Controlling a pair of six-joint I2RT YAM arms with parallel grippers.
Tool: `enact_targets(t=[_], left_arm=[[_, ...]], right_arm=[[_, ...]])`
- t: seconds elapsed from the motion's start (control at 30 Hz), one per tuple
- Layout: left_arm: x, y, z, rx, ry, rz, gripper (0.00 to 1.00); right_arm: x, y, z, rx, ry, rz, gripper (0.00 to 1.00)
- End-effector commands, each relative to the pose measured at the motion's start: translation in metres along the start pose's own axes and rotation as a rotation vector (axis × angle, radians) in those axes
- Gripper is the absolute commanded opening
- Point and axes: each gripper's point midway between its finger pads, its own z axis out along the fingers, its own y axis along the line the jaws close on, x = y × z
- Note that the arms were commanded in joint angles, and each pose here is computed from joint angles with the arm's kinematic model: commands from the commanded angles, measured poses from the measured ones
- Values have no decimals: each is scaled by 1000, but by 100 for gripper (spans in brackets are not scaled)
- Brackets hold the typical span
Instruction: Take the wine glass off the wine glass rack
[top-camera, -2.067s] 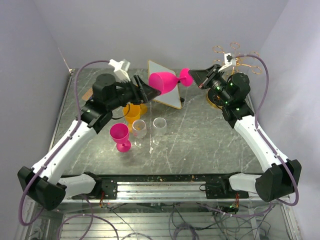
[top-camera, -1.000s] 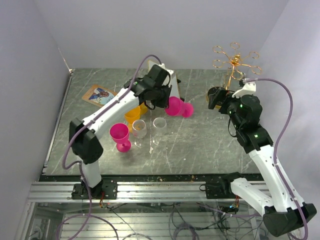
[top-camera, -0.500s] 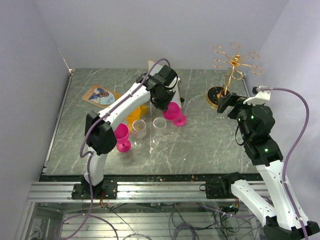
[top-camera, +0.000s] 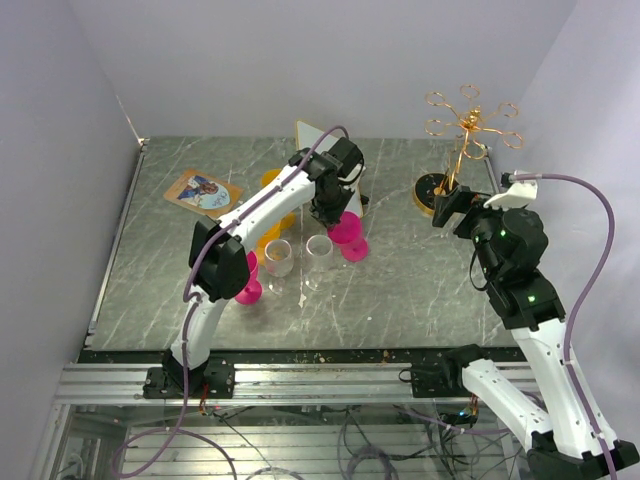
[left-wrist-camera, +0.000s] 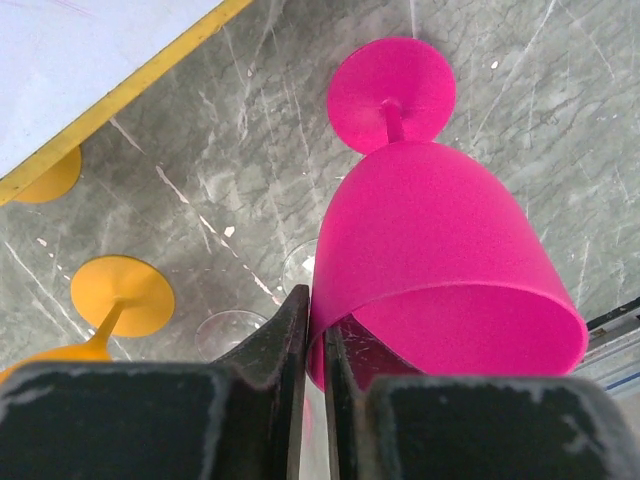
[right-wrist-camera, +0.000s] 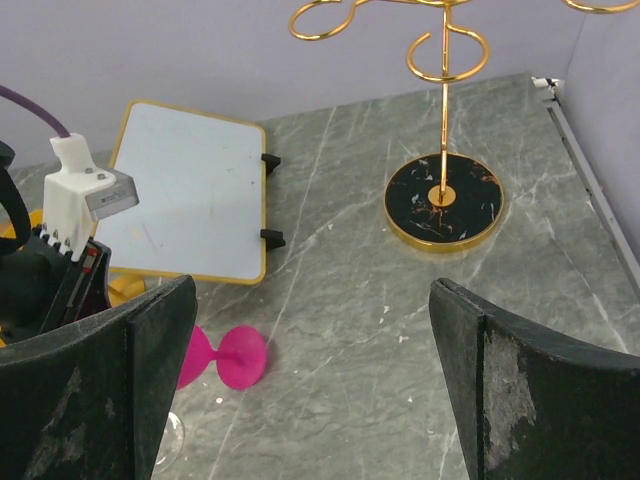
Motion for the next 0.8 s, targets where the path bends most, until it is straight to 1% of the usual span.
enact_targets(t=[0.0, 0.07, 0.13, 0.2, 0.33, 0.57, 0.77], left_arm=[[0, -2, 0, -11, 8, 24, 22], [0, -1, 0, -15, 5, 24, 26], [-1, 1, -1, -22, -4, 24, 32], [-5, 3, -5, -34, -27, 18, 39], [-21, 1, -27, -32, -121, 8, 54], [-44, -6, -66, 7, -285, -8, 72], [-57, -7, -102, 27, -407, -30, 76]], right_arm=[[-14, 3, -7, -19, -35, 3, 100], [-15, 4, -8, -31, -37, 2, 100], [-29, 8, -13, -47, -67, 9, 100], [-31, 10, -14, -58, -68, 8, 100], [-34, 13, -15, -69, -69, 6, 100], [-41, 21, -18, -119, -77, -14, 100], [-49, 38, -24, -214, -94, -48, 100]])
